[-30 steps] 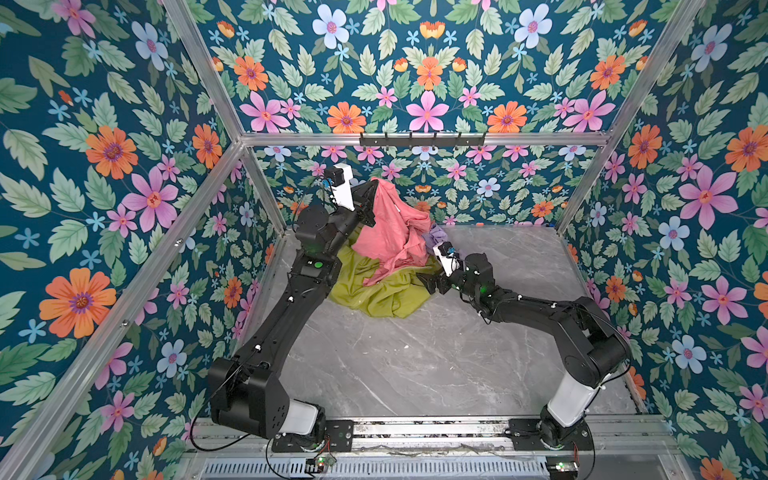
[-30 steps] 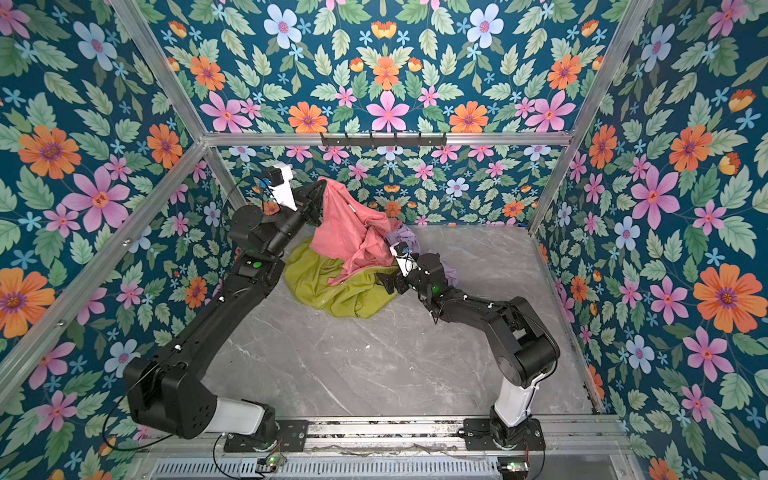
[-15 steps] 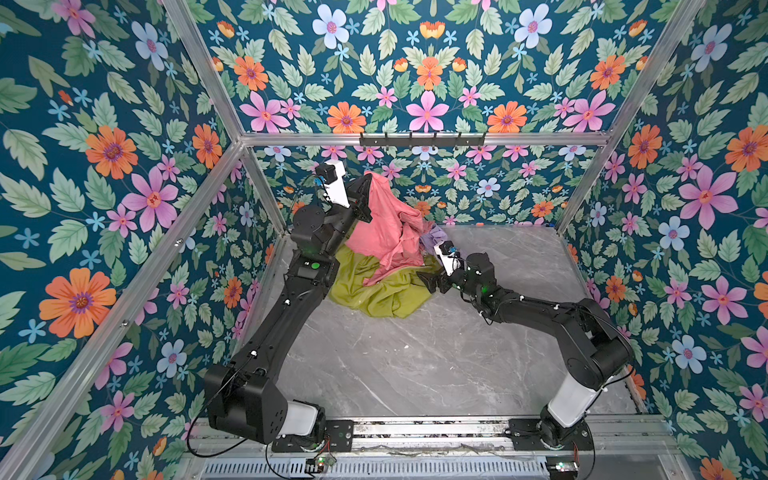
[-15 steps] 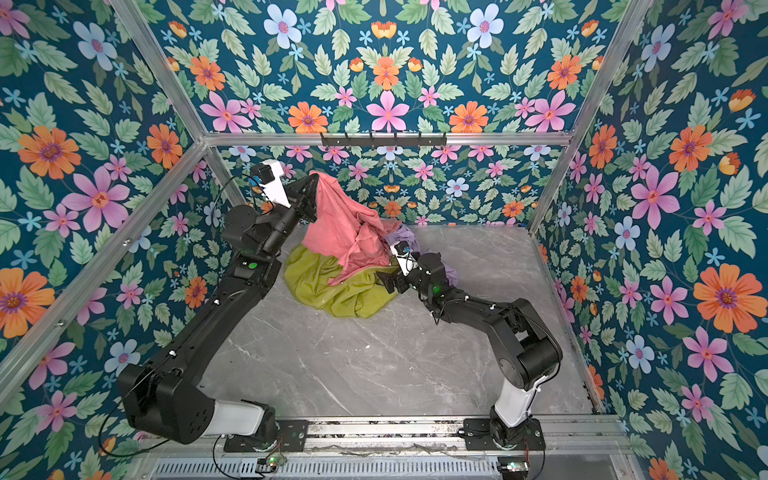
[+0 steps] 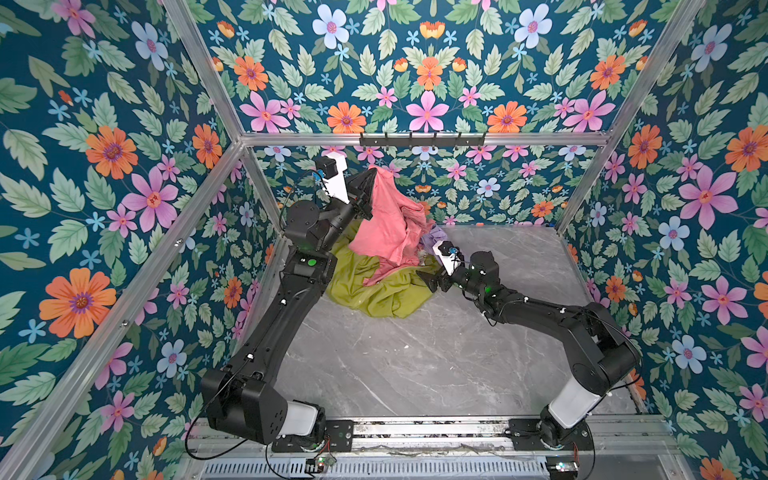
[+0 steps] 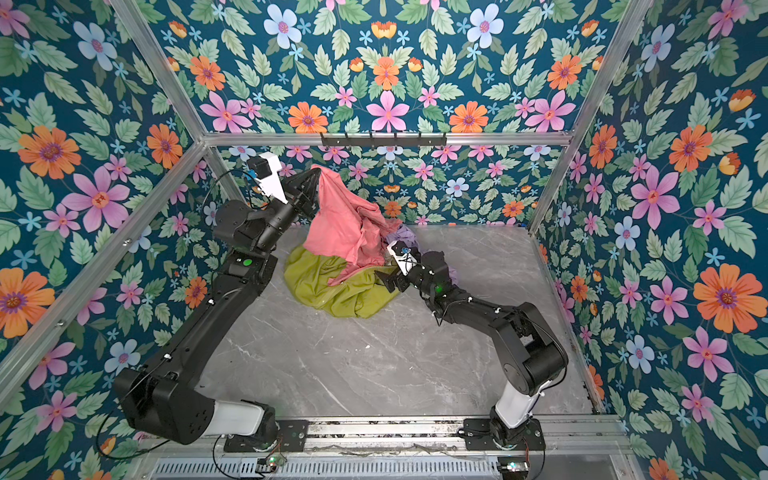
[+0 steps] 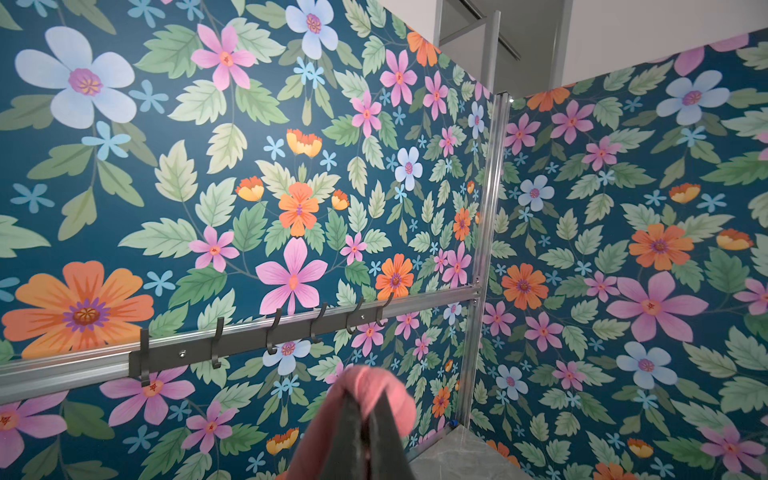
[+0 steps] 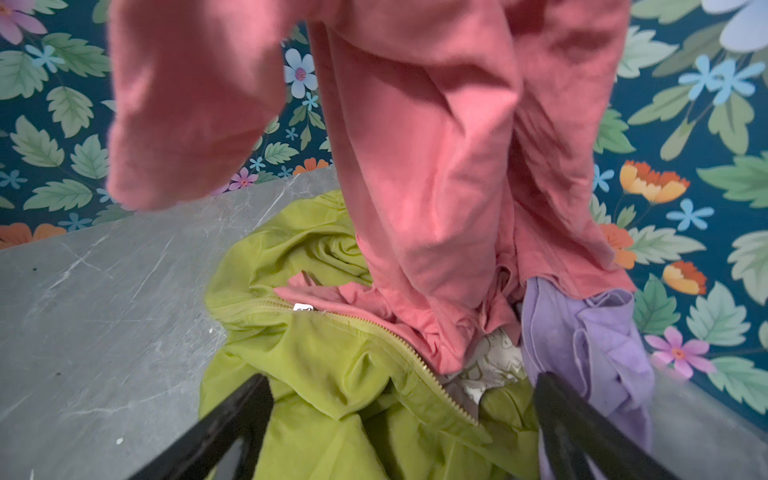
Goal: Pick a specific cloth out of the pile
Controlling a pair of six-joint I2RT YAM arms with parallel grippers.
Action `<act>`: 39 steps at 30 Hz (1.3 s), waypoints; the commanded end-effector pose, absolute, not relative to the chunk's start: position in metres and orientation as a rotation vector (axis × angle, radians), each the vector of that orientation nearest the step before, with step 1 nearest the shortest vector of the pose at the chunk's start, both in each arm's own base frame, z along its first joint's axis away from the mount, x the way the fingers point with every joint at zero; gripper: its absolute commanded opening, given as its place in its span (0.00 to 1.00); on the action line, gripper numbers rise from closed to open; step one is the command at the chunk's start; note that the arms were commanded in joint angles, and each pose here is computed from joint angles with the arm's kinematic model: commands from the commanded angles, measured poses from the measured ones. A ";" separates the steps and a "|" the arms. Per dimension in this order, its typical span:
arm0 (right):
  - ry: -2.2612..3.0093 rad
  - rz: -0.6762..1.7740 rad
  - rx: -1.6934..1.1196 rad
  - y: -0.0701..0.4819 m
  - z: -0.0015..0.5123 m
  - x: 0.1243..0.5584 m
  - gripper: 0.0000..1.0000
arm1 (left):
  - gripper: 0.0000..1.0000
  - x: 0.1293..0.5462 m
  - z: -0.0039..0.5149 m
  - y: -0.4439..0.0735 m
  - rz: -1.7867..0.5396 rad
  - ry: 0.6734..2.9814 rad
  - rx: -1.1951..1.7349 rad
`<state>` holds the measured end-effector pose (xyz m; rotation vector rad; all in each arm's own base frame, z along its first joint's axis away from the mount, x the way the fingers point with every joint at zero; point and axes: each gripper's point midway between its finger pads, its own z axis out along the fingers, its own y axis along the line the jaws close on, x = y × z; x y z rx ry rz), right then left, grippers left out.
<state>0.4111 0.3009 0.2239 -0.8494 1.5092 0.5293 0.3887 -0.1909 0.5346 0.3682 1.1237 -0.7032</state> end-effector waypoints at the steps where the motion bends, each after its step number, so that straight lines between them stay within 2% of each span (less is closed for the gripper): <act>1: 1.343 0.475 -0.947 0.305 0.246 0.403 0.99 | 0.00 0.370 0.548 -0.198 -0.684 1.029 0.474; 10: 1.253 0.522 -0.964 0.286 0.270 0.410 0.99 | 0.00 0.342 0.529 -0.210 -0.609 0.936 0.678; 16: 1.177 0.541 -0.995 0.288 0.274 0.415 0.99 | 0.00 0.330 0.519 -0.223 -0.654 0.902 0.800; 29: 1.126 0.633 -0.942 0.303 0.268 0.441 0.99 | 0.00 0.323 0.519 -0.222 -0.665 0.882 0.806; 39: 1.095 0.649 -0.951 0.322 0.259 0.455 0.66 | 0.00 0.324 0.520 -0.220 -0.661 0.889 0.791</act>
